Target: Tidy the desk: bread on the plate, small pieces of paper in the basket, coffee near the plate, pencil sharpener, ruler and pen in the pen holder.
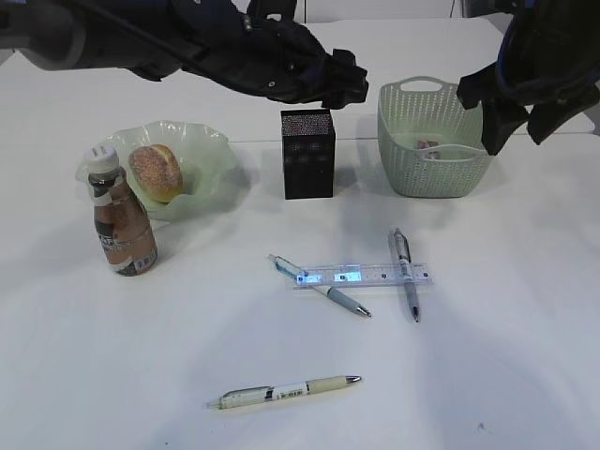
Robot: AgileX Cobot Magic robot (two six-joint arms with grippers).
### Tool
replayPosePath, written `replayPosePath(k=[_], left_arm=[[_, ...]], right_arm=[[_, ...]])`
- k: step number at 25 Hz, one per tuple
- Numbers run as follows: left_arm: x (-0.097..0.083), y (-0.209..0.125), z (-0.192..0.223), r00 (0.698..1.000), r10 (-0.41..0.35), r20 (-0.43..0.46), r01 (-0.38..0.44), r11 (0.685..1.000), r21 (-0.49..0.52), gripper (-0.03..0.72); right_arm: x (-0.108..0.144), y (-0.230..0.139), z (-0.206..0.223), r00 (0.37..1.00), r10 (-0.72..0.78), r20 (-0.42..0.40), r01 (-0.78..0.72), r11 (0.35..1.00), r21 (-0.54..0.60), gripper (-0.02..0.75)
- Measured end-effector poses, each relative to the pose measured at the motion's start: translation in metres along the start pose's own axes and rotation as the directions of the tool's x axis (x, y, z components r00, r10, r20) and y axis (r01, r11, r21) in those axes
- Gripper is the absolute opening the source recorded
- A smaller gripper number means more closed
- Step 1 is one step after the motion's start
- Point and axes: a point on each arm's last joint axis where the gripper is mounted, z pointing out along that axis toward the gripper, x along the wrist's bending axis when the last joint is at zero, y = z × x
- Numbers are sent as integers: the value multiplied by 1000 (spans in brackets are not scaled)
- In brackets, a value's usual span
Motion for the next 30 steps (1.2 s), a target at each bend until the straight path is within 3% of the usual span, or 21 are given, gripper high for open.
replayPosePath(k=[2,4,8,11,15,18,21,23,26,30], left_arm=[[-5,2,-6,997,-66,34,65,998,24,468],[-9,2,-10,995,-74,61,70,995,64,468],[-10,-4,-17,996,37,78,-50,984,169,468],[-9,-16,-22,986,136,97,-160,939,304,468],[-7,-30,-33,962,255,102,-271,826,493,468],[-10,-43,-40,939,325,115,-322,707,629,468],[-16,-53,-48,933,336,132,-320,601,732,468],[-20,-57,-54,941,311,130,-291,558,777,468],[-21,-54,-62,954,284,96,-245,554,795,465],[-27,-35,-83,966,254,56,-206,617,760,429]], right_arm=[[0,0,0,1000,0,0,0,1000,0,426],[0,0,0,1000,1,-4,-1,1000,0,426],[2,0,0,1000,7,-22,-7,1000,1,426],[3,0,0,999,11,-32,-11,1000,2,426],[3,0,0,999,10,-35,-10,1000,2,426],[3,0,0,999,11,-38,-11,1000,2,426],[4,0,0,999,2,-39,-2,1000,1,426],[4,0,0,999,-2,-45,2,1000,1,426],[6,0,0,998,-8,-64,8,1000,2,426],[8,0,0,996,-19,-86,19,1000,1,426]])
